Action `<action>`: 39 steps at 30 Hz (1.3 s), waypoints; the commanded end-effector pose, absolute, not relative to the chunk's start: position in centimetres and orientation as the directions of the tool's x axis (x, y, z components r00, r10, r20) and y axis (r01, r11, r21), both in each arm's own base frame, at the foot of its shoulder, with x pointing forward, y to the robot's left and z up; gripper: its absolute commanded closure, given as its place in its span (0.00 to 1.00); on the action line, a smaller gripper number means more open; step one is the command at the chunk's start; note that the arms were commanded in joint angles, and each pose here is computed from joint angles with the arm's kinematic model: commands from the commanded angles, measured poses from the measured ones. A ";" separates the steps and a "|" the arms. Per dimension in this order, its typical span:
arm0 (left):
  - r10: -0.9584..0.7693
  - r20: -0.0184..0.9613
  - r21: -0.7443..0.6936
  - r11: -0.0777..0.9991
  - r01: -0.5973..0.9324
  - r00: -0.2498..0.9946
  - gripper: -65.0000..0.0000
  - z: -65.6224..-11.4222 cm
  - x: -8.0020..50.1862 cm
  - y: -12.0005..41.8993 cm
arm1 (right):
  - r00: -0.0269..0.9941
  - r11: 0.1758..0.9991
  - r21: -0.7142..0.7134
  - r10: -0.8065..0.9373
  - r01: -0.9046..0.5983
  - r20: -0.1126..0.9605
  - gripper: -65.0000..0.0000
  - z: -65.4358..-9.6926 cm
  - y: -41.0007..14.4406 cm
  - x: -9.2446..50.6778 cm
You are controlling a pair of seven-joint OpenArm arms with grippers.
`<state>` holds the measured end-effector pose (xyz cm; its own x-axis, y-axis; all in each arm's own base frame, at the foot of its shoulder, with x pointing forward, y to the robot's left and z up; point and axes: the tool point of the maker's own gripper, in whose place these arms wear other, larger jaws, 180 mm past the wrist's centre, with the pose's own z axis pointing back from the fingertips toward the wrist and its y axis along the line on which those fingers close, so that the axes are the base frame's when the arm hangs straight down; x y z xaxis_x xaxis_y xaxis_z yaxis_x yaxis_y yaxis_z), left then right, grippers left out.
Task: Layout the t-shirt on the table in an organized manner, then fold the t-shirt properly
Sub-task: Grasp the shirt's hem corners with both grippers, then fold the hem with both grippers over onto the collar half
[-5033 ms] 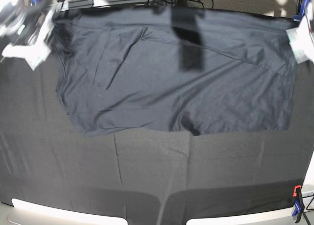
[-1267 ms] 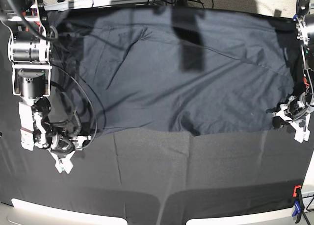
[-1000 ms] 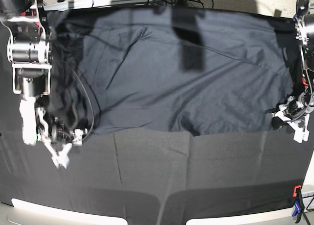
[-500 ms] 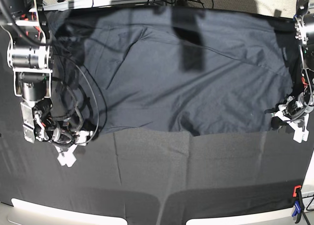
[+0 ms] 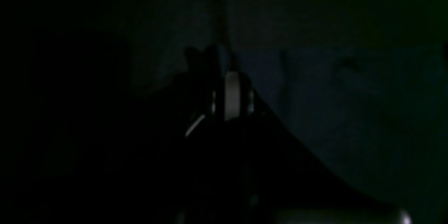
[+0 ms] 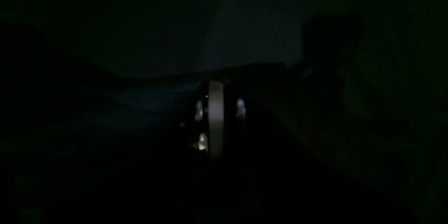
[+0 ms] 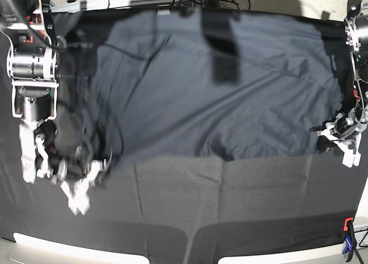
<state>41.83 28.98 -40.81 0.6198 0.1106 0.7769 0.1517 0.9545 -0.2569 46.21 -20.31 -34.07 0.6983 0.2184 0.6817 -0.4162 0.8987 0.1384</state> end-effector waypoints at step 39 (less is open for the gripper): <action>0.368 0.836 -0.393 0.919 -0.025 0.406 1.00 -36.1 26.7 33.0 | 0.598 0.944 -0.050 0.247 -0.326 0.762 1.00 -34.3 -25.6 31.4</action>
